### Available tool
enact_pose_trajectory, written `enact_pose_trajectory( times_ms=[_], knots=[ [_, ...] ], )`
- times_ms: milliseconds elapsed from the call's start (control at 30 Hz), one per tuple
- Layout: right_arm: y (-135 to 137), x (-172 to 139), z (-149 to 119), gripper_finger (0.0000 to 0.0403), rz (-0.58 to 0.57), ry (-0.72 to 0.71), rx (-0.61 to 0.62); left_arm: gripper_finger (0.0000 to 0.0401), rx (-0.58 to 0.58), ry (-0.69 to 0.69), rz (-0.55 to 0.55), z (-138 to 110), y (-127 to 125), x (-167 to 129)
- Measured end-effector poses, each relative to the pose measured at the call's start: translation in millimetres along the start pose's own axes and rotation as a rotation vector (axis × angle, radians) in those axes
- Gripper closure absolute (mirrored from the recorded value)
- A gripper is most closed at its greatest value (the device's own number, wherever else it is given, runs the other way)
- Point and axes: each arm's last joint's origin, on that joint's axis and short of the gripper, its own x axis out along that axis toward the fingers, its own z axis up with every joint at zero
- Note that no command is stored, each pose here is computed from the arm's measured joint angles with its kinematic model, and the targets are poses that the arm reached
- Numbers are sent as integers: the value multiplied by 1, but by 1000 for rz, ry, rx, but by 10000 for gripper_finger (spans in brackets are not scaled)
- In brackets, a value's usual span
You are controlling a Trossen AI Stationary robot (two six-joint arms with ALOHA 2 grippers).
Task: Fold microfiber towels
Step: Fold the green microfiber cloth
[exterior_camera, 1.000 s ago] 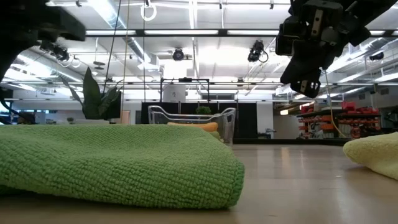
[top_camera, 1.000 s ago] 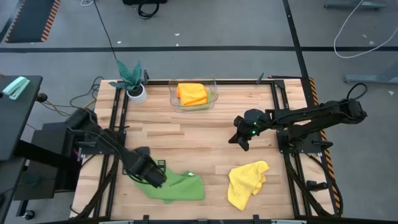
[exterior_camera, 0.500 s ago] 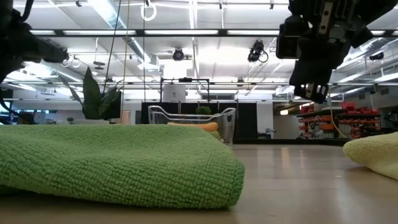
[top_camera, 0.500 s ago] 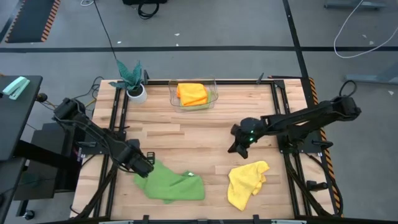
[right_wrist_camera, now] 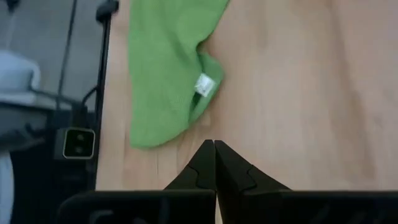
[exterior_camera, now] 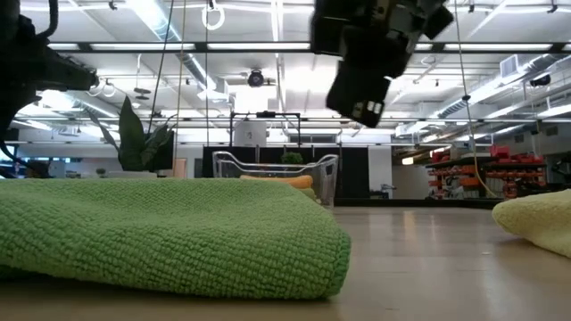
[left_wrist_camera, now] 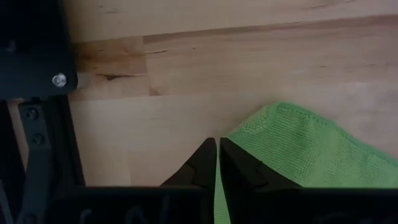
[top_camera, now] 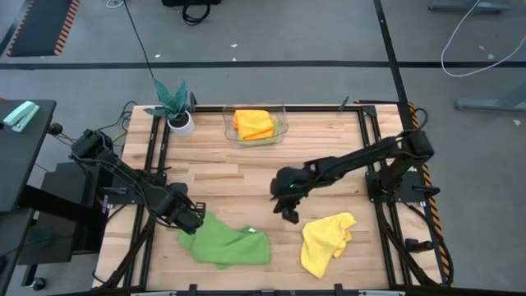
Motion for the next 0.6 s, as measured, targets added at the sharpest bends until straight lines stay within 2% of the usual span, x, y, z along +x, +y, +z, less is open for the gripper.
enact_pose_trajectory(
  times_ms=[200,367,600],
  knots=[
    [16,36,15,401,-5,109,-81,377,14,-17,-10,0,0,0],
    [26,51,33,401,17,81,-89,389,16,-33,-20,1,-1,0],
    [36,78,33,401,23,122,-88,383,14,-36,-25,1,-1,0]
  ],
)
